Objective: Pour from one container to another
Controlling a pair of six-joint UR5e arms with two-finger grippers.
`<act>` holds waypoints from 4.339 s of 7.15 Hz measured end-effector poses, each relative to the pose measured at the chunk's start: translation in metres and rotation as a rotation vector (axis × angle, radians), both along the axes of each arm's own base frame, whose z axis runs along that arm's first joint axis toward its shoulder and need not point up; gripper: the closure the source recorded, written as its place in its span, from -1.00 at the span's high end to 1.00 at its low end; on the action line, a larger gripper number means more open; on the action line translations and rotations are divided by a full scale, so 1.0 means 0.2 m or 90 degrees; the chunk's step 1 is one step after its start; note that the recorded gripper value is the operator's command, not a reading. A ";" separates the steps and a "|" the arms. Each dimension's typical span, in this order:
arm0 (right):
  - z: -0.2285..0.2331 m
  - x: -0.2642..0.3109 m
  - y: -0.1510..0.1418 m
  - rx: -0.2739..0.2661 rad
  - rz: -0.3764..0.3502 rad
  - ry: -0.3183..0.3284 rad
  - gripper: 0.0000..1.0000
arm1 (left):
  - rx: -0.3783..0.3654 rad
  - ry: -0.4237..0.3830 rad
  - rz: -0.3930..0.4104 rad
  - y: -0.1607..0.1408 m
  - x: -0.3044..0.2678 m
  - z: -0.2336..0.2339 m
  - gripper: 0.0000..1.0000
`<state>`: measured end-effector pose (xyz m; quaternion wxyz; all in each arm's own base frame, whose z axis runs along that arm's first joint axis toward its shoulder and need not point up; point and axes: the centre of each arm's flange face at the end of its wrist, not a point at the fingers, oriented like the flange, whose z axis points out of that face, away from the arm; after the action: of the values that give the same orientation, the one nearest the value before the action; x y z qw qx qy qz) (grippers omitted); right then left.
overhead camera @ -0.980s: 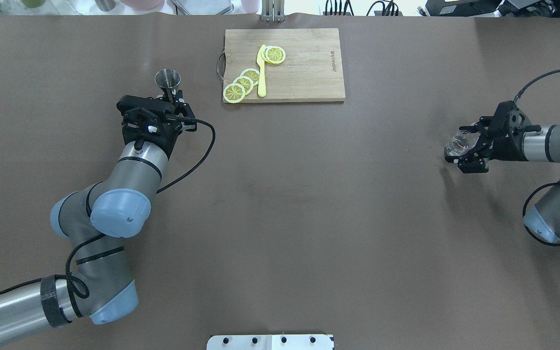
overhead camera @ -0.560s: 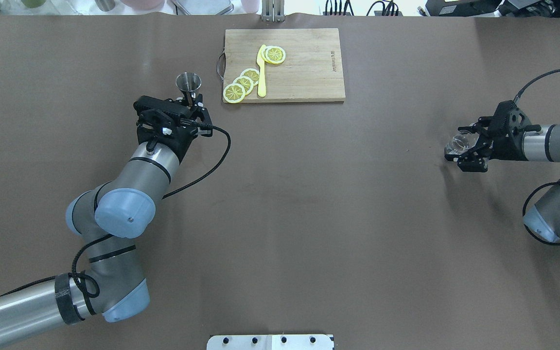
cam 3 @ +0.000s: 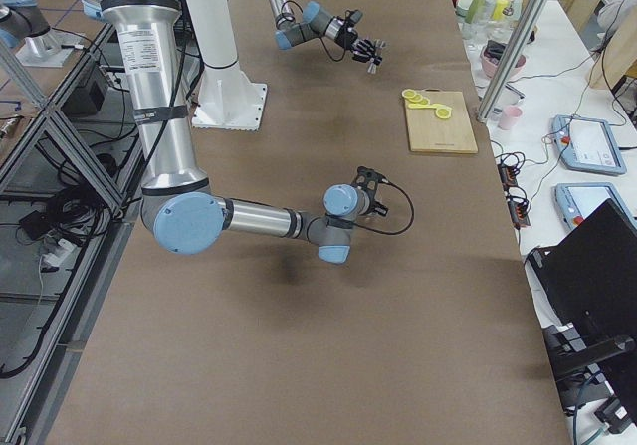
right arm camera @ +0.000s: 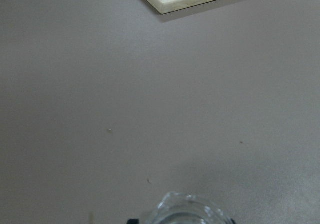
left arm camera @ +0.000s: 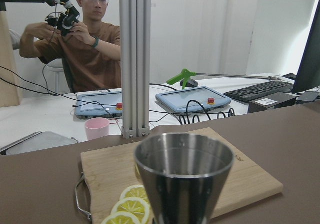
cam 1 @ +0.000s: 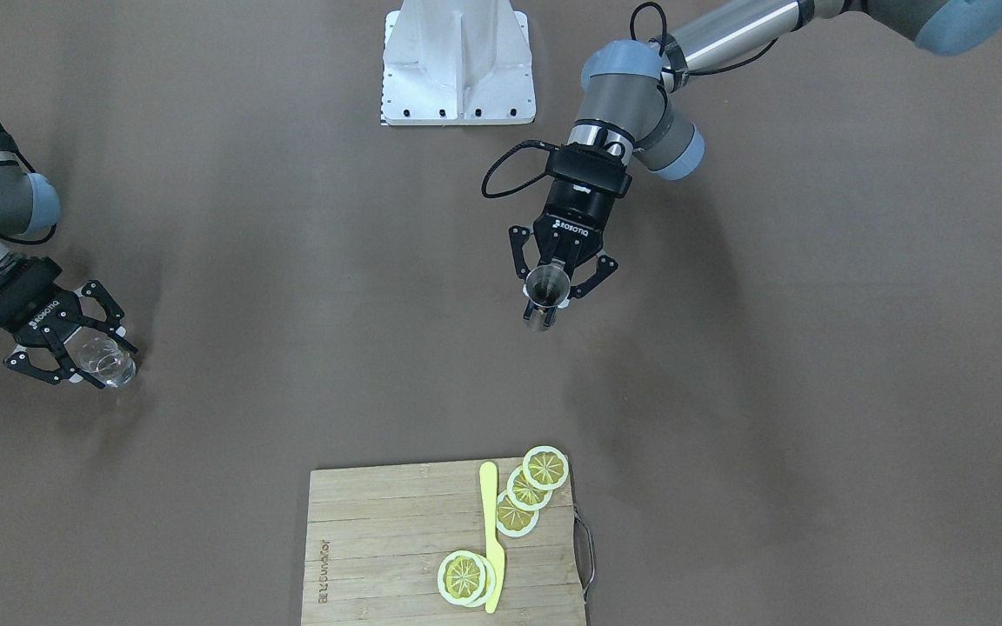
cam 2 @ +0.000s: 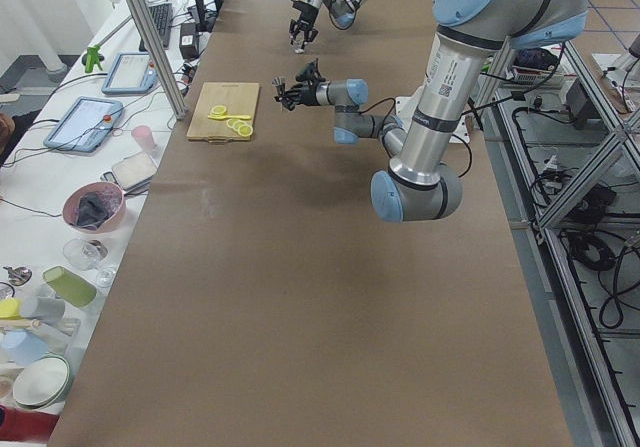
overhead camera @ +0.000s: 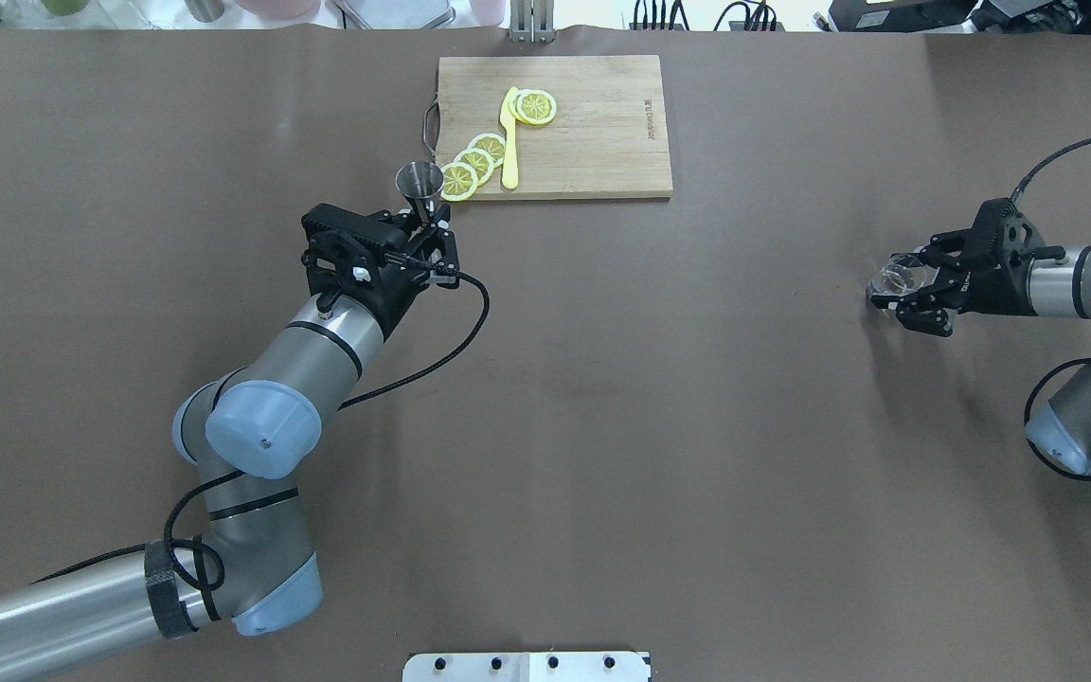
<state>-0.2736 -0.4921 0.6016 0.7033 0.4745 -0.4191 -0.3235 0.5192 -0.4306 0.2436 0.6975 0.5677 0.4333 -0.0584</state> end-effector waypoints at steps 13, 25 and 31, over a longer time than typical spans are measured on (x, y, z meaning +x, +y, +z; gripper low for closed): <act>-0.62 0.19 -0.18 0.055 -0.052 -0.045 -1.00 | 0.226 -0.019 0.204 0.12 -0.10 0.24 -1.00; -0.66 0.31 -0.19 0.028 -0.074 -0.072 -1.00 | 0.293 -0.017 0.282 0.18 -0.03 0.26 -1.00; -0.83 0.34 -0.11 0.090 -0.125 -0.100 -1.00 | 0.283 -0.029 0.283 0.12 0.07 0.19 -1.00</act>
<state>-0.2058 -0.5141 0.4348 0.5981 0.5036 -0.4930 -0.3816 0.5335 -0.4063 0.2812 0.5616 0.5985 0.5334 0.2045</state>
